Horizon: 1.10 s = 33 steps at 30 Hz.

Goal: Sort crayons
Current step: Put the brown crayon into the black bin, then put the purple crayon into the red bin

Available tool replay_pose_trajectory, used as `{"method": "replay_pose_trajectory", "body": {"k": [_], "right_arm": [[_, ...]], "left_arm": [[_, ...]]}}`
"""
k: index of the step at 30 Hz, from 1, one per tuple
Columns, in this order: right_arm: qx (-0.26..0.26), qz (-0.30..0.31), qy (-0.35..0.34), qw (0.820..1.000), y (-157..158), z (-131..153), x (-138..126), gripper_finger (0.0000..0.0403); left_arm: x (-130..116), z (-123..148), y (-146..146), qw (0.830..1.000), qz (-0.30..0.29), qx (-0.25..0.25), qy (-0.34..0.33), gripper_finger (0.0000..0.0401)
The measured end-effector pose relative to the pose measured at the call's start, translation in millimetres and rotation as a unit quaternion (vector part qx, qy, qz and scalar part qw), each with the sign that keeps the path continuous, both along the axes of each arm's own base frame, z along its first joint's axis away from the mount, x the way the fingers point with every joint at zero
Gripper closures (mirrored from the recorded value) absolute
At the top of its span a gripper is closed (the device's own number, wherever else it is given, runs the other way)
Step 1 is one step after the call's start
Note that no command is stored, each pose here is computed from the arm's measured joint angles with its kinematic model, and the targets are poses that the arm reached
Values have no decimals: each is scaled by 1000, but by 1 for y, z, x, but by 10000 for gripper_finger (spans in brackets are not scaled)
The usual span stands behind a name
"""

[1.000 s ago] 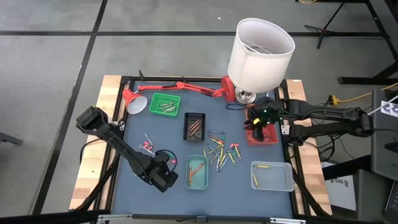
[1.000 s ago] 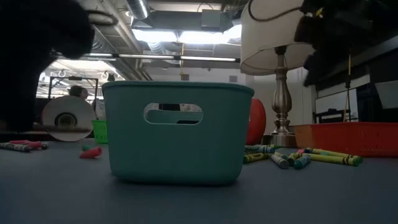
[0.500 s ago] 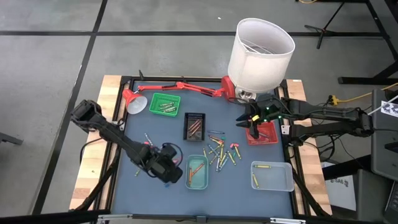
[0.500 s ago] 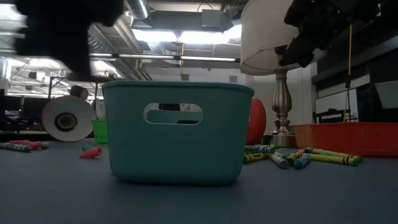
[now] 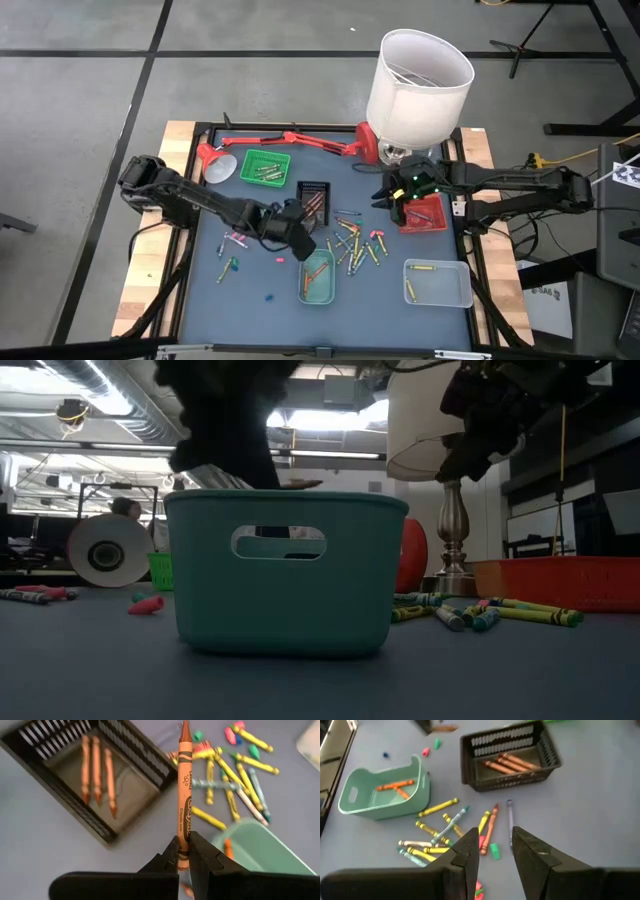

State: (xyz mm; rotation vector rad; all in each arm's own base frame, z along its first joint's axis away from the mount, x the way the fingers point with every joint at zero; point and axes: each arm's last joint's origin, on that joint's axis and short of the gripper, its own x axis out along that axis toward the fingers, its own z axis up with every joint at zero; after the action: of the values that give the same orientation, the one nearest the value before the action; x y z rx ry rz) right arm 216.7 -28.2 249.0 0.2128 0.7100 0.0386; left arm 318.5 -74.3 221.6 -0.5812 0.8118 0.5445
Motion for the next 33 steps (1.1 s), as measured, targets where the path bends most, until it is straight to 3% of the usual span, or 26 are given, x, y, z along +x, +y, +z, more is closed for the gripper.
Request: {"method": "replay_pose_trajectory", "body": {"k": [5, 11, 22, 33], "right_arm": [[-5, 14, 16, 1000, 7, -13, 16, 288], [-41, -10, 32, 999, 10, -32, 35, 288], [-51, -22, 73, 996, 7, -70, 60, 288], [-51, -20, 101, 993, 5, -100, 73, 288]], "left_arm": [[5, 0, 23, 1000, 9, 19, 6, 396], [7, 0, 43, 999, 21, 34, 13, 396], [9, -1, 59, 998, 5, 62, 29, 393], [9, -1, 59, 997, -8, 71, 33, 307]]}}
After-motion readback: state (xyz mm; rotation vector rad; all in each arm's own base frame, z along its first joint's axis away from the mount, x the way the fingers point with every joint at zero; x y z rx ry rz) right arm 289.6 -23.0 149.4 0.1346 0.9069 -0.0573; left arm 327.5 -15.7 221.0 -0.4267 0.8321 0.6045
